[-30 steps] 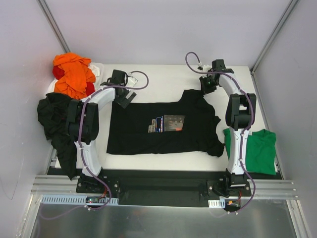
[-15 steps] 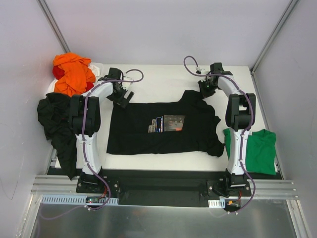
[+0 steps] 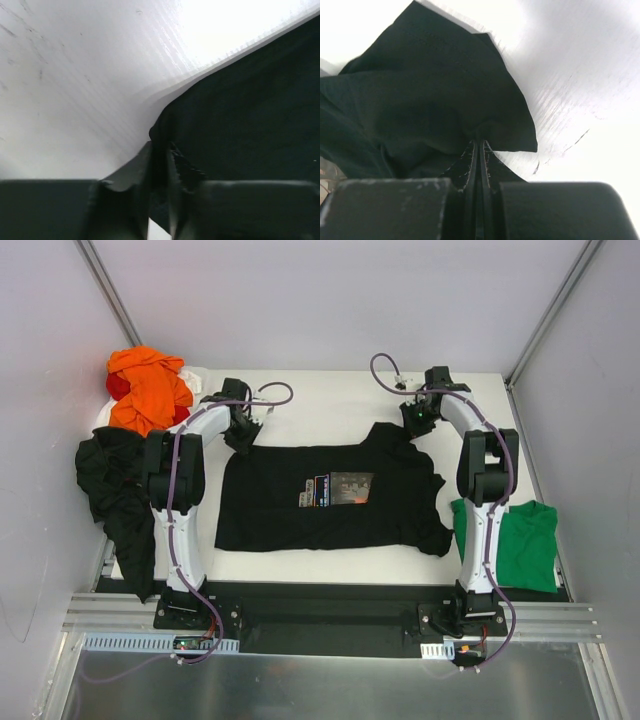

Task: Fold and stack the t-shirts
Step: Grap the side of the flattened tshirt furthest away from the robot with both arms, then fold the other side of the tshirt into a rectangle

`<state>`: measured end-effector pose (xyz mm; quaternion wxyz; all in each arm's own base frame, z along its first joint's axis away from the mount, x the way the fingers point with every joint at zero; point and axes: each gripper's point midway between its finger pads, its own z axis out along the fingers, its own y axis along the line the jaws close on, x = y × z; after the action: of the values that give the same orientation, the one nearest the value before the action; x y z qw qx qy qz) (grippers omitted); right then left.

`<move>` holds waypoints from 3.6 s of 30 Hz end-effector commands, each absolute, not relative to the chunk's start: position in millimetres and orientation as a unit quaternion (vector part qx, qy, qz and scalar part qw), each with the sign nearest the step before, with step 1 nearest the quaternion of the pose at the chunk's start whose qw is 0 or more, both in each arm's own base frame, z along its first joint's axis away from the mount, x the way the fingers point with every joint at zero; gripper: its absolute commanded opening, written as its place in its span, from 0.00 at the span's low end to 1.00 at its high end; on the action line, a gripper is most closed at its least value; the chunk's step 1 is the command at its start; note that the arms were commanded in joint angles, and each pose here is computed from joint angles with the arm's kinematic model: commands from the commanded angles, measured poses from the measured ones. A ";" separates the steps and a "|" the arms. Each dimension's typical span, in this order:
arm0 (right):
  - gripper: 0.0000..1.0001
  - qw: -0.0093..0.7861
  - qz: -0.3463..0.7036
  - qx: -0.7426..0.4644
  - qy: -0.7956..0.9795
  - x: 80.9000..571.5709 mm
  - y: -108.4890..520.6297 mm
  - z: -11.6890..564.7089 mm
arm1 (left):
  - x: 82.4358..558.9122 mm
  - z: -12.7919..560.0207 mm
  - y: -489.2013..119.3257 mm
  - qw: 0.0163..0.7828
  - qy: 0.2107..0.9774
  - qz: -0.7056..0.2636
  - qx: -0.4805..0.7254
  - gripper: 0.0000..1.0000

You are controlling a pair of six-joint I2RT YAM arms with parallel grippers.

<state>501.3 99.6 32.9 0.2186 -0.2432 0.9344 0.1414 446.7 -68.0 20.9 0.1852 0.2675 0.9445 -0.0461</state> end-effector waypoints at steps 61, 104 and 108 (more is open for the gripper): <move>0.01 0.251 0.086 -0.350 0.898 329.8 83.3 138.2 | 335.3 94.2 -54.4 0.200 0.925 0.064 0.318 0.03; 0.23 0.143 0.110 -0.358 0.916 237.2 74.4 79.2 | 252.0 52.3 -48.1 0.098 0.934 0.054 0.340 0.70; 0.35 0.146 0.107 -0.359 0.915 236.3 76.2 79.1 | 253.7 51.3 -51.7 0.096 0.933 0.046 0.343 0.73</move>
<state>235.5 72.5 72.7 0.1300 -0.3520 0.9202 0.1119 254.0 -49.6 47.8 0.1044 0.3415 0.9328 0.0480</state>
